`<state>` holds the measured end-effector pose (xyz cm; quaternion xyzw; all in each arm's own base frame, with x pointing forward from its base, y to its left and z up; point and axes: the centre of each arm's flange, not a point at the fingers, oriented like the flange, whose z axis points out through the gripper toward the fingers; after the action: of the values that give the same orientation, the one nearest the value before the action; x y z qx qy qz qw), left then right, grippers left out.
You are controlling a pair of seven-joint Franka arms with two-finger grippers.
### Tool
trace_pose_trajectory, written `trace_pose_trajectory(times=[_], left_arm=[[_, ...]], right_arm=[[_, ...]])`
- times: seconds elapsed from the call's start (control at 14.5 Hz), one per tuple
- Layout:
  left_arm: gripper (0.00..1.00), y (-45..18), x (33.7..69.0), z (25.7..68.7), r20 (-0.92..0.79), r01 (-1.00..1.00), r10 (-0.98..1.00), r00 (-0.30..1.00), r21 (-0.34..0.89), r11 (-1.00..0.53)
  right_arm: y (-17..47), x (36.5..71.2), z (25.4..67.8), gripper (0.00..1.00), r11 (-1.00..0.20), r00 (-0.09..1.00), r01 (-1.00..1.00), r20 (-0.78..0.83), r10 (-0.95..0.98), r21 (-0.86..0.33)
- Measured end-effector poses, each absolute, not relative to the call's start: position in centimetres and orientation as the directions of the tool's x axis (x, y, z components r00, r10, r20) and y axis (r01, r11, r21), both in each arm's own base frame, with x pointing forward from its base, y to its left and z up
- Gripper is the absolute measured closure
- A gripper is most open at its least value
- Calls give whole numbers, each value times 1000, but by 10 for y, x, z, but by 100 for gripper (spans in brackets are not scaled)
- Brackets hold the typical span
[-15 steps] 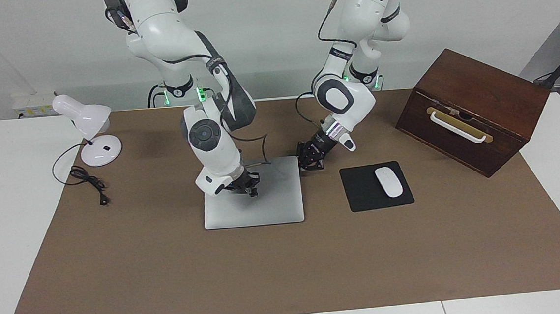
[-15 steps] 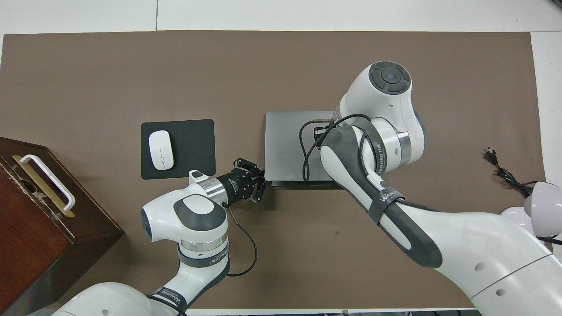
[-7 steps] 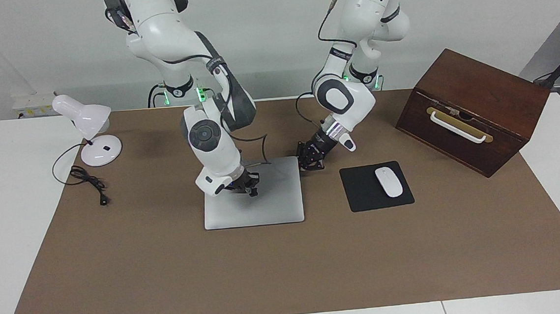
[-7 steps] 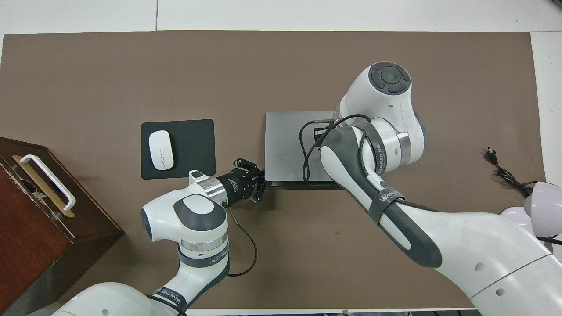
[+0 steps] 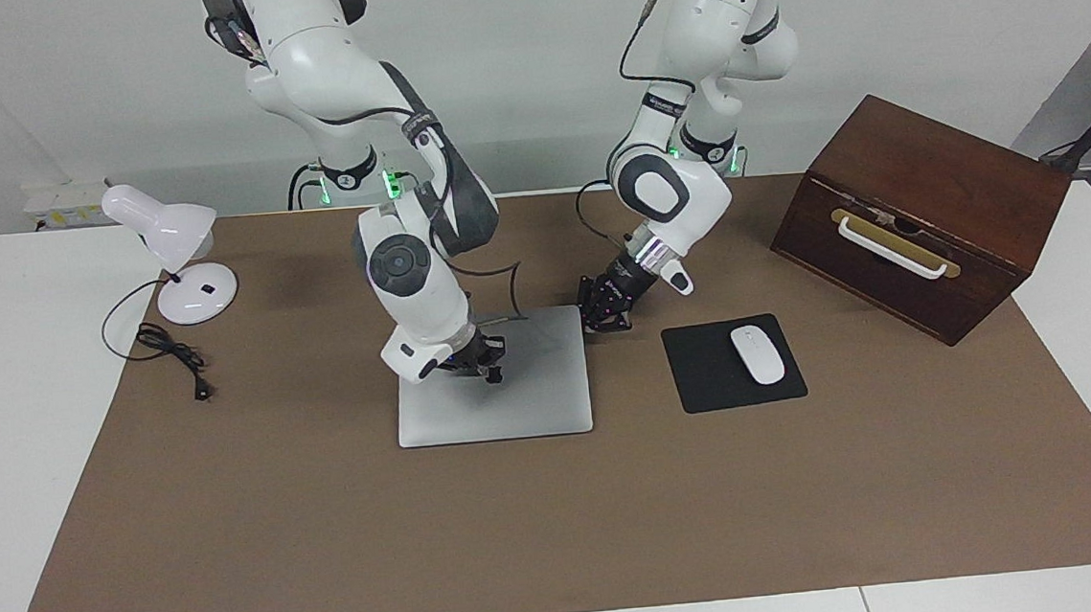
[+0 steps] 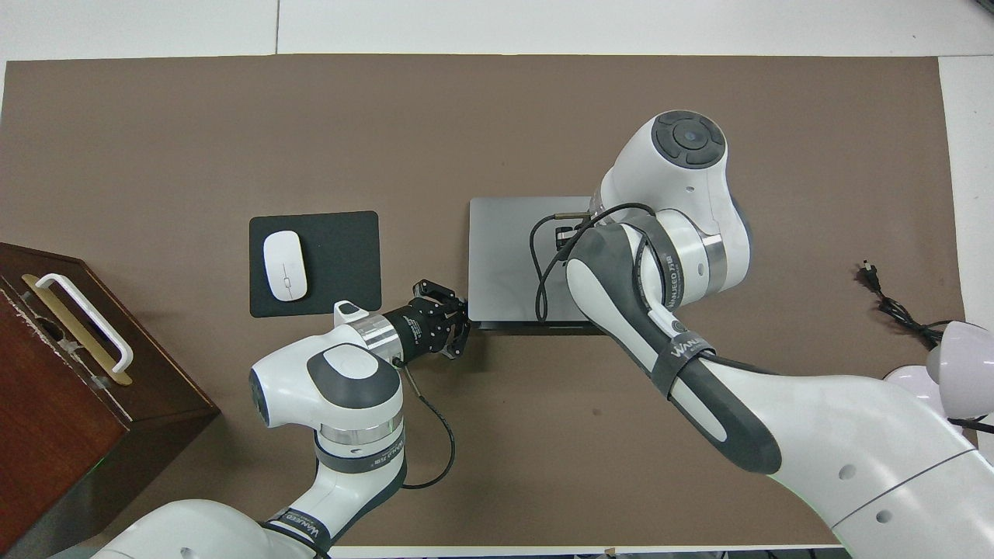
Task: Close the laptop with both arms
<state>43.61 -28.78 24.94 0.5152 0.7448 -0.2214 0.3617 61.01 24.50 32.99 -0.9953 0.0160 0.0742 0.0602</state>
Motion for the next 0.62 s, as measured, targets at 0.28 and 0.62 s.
trace_pose_trajectory(times=[0.28, 0.62], left_arm=[[99, -288, 436, 249, -767, 928, 607, -207, 43, 371], [99, -288, 436, 249, -767, 928, 607, -208, 43, 371]], right_arm=[[245, 610, 329, 99, -992, 988, -41, -151, -23, -117], [244, 608, 327, 99, -993, 987, -41, -156, -23, -115]])
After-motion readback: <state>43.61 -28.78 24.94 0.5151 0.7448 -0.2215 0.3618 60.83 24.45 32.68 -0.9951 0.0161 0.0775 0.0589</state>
